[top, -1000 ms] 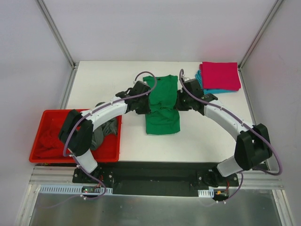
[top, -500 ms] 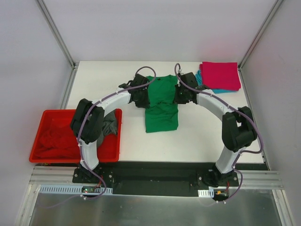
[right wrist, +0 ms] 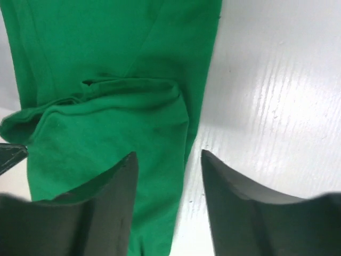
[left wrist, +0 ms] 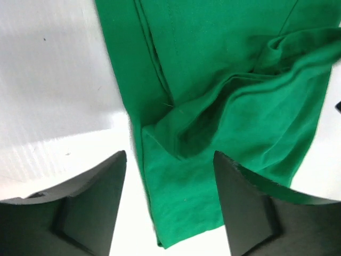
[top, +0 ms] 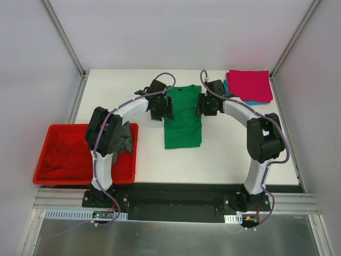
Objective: Fold and stack the t-shirts
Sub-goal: Fold the folded rectangular tshirt in 1/3 of the way, then grab one side of the 2/3 rectangular tshirt with both arms, then fold the long partially folded tshirt into a neat square
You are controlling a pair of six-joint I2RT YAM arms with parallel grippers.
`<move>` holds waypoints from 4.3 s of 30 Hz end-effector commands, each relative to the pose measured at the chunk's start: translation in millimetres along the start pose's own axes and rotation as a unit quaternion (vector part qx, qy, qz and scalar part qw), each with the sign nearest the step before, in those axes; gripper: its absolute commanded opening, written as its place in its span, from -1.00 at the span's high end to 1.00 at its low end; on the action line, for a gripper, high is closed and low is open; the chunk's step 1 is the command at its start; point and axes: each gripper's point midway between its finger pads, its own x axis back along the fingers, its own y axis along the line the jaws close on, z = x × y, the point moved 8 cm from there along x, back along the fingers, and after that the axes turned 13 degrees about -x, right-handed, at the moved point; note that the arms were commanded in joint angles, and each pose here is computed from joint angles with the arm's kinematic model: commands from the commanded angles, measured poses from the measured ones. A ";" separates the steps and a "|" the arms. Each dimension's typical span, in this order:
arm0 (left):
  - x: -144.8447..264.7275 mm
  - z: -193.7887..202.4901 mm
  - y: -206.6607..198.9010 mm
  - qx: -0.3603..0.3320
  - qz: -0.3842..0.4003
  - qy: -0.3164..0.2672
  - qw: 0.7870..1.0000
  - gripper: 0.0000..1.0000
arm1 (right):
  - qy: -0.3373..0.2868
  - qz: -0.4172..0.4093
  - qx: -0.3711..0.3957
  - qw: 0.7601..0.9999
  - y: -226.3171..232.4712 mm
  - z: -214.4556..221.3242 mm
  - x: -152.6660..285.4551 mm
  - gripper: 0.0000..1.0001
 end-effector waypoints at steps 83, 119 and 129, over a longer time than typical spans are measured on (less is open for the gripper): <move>105.6 223.6 -2.7 0.032 0.125 0.089 0.988 1.00 | 0.302 -0.156 -0.005 0.940 -42.7 239.3 158.7 0.99; 176.7 121.6 -32.7 -0.004 0.062 -0.139 0.988 1.00 | 0.140 -0.180 0.001 0.974 -26.9 191.6 214.2 0.99; 137.1 65.2 -46.0 -0.019 0.059 -0.115 0.992 1.00 | 0.056 -0.091 -0.034 0.994 -40.6 144.1 191.9 0.99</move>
